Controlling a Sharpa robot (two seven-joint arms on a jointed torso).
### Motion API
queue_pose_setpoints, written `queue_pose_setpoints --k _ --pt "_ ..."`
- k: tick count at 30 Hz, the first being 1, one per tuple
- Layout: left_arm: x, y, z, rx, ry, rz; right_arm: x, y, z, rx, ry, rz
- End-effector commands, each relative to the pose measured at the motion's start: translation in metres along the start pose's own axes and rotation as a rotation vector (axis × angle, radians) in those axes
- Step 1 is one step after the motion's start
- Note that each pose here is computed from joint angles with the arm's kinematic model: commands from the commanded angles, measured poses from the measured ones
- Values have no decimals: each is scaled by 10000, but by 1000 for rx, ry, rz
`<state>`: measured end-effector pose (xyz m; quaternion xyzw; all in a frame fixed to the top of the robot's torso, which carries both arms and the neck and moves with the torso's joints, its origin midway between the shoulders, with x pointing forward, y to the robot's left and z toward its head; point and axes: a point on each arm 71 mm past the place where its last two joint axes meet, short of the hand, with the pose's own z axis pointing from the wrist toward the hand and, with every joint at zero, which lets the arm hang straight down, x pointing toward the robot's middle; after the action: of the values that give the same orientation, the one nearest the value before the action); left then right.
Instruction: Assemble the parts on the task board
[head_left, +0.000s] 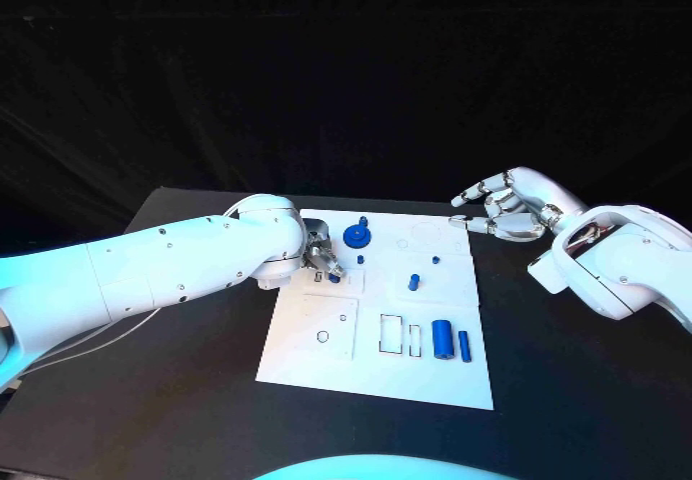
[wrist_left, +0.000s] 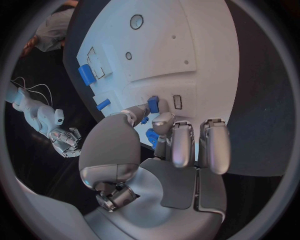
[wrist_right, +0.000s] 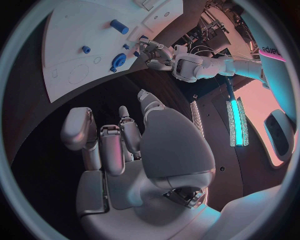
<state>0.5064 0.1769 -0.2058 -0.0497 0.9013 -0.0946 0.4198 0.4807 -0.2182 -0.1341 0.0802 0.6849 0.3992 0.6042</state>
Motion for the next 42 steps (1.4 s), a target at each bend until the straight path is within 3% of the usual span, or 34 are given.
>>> queue_pose_setpoints --k 1,29,38,42 --pt "54 2 17 -9 31 25 1 7 -3 -6 0 -9" --pt "31 34 1 -9 13 -14 -10 -3 -14 -3 -3 -10" --pt "-87 16 -73 8 -14 -45 -18 -20 -5 1 -6 -12" --pt "-196 -5 -123 16 -35 -49 -18 -25 3 2 -6 -13"
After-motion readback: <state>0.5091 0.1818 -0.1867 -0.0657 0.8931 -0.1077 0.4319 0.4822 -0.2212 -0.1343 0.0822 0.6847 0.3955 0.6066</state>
